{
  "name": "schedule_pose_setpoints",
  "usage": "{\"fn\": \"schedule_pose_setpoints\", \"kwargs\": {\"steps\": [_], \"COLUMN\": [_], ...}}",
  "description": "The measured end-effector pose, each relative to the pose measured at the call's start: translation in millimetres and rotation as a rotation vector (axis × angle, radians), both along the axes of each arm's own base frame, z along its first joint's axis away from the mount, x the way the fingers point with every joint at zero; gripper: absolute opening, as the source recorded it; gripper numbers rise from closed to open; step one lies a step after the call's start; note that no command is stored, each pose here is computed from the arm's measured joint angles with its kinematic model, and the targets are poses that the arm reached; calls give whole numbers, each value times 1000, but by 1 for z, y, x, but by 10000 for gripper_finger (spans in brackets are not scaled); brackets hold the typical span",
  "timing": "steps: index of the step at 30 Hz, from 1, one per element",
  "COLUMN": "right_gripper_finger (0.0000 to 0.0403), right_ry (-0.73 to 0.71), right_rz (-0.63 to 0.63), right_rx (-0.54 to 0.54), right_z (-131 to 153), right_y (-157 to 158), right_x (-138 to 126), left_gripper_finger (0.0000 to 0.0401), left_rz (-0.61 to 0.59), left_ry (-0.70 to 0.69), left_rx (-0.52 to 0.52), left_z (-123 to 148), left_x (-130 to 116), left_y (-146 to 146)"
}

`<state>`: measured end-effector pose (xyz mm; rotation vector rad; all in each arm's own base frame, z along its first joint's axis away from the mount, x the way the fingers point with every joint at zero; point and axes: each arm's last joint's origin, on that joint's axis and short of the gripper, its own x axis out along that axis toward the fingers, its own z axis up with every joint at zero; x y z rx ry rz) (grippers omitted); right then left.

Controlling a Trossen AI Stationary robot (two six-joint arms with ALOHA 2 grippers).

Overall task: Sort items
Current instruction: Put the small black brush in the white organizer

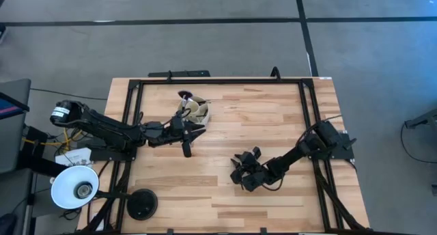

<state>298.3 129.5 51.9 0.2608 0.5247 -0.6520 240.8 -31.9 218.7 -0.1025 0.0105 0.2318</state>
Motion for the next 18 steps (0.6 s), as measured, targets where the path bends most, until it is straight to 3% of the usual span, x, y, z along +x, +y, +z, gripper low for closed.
{"fn": "schedule_pose_setpoints", "kwargs": {"steps": [6, 14, 18], "right_gripper_finger": [15, 5, 6], "right_ry": [12, -24, -171], "right_rz": [7, 72, 153], "right_rx": [-16, 10, -17], "right_z": [-1, 17, 59], "right_y": [-1, -2, -8], "right_x": [0, 6, 22], "left_gripper_finger": [81, 81, 81], "left_rz": [0, -32, -140], "left_ry": [1, 2, 4], "left_rx": [0, -3, -5], "left_z": [0, 0, -1], "left_x": [0, 0, -1], "left_y": [0, -3, -13]}}
